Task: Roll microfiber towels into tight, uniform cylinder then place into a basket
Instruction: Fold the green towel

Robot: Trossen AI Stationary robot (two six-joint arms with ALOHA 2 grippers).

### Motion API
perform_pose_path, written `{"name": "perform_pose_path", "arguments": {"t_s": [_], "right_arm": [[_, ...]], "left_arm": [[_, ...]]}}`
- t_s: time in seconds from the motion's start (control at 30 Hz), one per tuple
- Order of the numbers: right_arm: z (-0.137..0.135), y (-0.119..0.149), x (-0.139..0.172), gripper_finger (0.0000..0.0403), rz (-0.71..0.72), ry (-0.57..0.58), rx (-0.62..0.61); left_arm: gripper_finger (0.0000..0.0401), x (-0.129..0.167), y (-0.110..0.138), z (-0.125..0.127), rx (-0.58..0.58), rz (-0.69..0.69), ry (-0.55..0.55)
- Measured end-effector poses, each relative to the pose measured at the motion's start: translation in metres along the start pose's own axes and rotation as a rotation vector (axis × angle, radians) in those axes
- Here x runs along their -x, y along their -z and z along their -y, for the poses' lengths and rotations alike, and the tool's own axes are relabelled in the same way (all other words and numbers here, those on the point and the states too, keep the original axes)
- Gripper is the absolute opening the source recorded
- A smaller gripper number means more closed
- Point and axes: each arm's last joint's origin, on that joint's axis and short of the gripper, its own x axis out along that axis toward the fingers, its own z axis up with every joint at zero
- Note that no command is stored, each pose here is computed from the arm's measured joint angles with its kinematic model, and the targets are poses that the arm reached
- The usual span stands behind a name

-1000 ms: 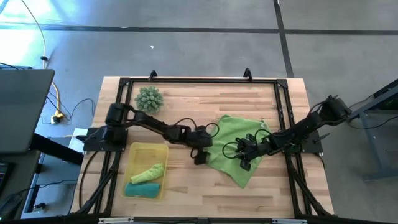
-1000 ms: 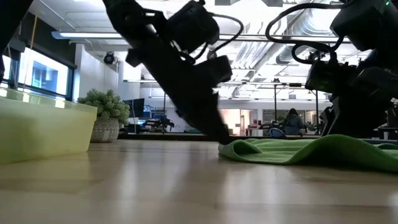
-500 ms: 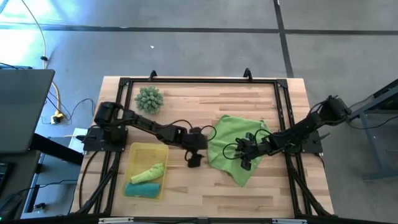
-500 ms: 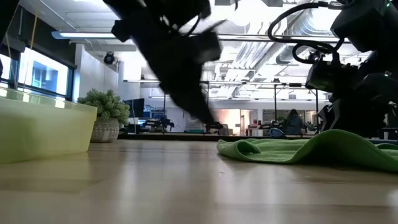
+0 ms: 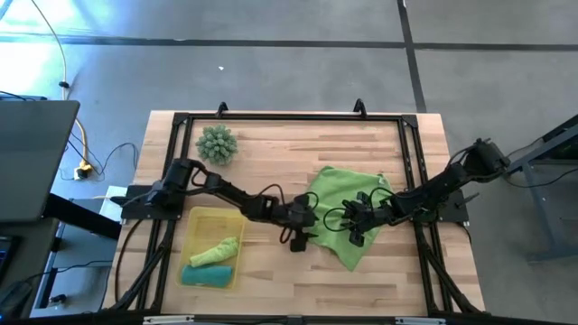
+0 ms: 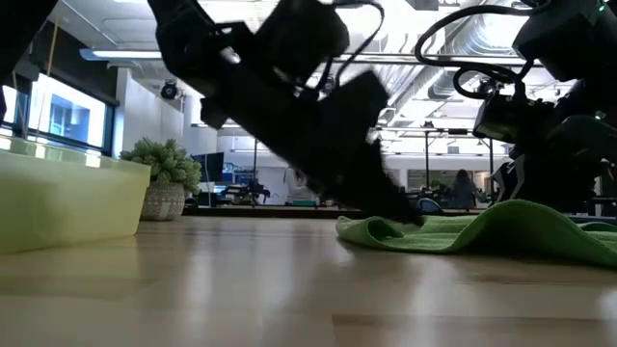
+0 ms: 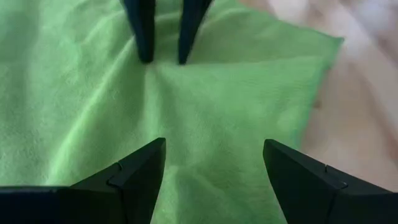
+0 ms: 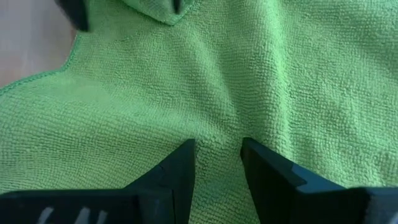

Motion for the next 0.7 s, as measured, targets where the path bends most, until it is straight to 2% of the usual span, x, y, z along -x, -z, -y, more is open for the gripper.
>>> {"name": "perform_pose_path", "arguments": {"t_s": [0.17, 0.47, 0.7], "right_arm": [[0.000, 0.000, 0.000, 0.0129, 0.000, 0.000, 0.000], [0.000, 0.000, 0.000, 0.0129, -0.004, 0.003, 0.001], [0.000, 0.000, 0.000, 0.0129, -0.004, 0.004, 0.001]], "left_arm": [[0.0259, 0.002, 0.008, -0.004, -0.007, -0.105, -0.056], [0.0259, 0.031, 0.002, -0.006, -0.018, -0.282, -0.071], [0.0259, 0.053, 0.007, -0.008, -0.033, -0.463, -0.111]]}}
